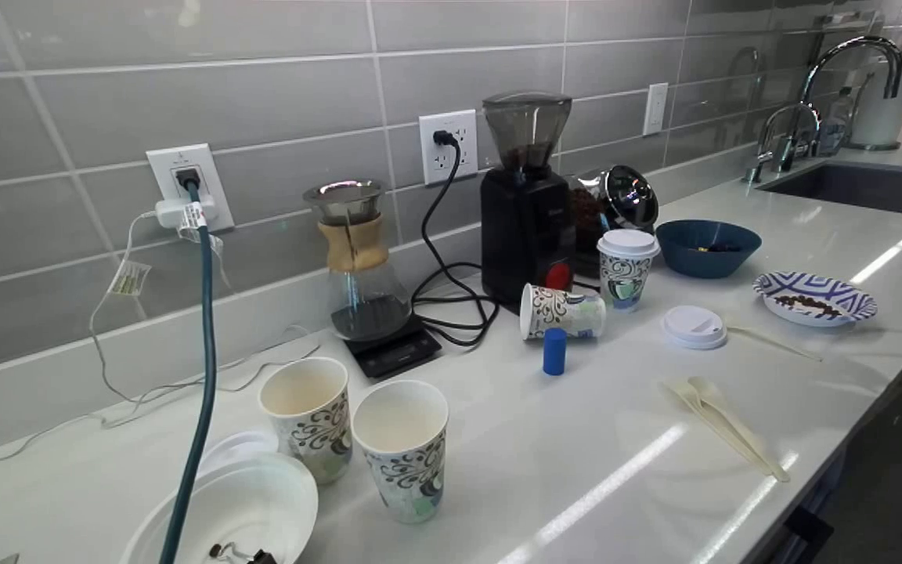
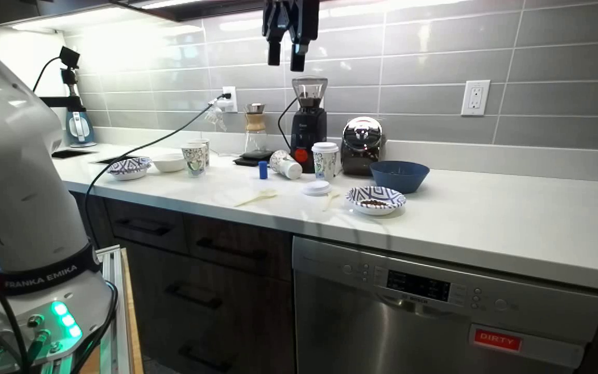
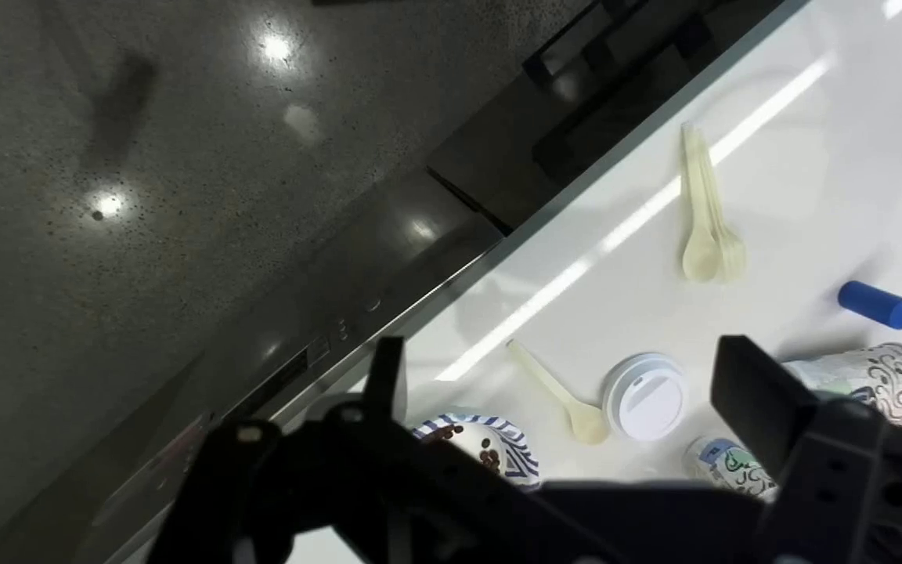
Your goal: Put the cup upright
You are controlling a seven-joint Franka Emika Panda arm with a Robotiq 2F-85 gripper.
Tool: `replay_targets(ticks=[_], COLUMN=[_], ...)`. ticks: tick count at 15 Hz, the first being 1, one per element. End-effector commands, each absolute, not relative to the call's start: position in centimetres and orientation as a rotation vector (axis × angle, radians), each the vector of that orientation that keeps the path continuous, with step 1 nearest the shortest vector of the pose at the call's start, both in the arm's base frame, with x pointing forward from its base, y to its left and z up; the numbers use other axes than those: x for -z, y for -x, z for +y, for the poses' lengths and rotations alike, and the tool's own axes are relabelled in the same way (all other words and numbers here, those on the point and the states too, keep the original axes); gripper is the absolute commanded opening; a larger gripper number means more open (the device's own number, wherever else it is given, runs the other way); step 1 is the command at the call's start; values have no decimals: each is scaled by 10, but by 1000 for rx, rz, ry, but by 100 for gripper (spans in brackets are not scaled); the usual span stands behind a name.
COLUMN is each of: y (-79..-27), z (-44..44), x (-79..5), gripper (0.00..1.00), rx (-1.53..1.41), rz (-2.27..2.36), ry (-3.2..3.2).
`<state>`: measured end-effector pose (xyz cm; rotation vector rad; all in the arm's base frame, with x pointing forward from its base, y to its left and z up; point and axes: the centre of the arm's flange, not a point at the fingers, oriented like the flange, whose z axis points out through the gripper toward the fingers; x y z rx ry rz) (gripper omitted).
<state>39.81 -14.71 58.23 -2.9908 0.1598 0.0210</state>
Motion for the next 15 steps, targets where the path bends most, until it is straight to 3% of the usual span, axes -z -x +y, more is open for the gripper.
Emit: replay_targets(ticks=[1,8,15], y=[-404,-410,-417], z=[-94,50,185], x=[-583,-549,-497], gripper=[100,100,100], rx=[-47,-74,168], rz=[77,-93,-255], ry=[3046,3156,3256])
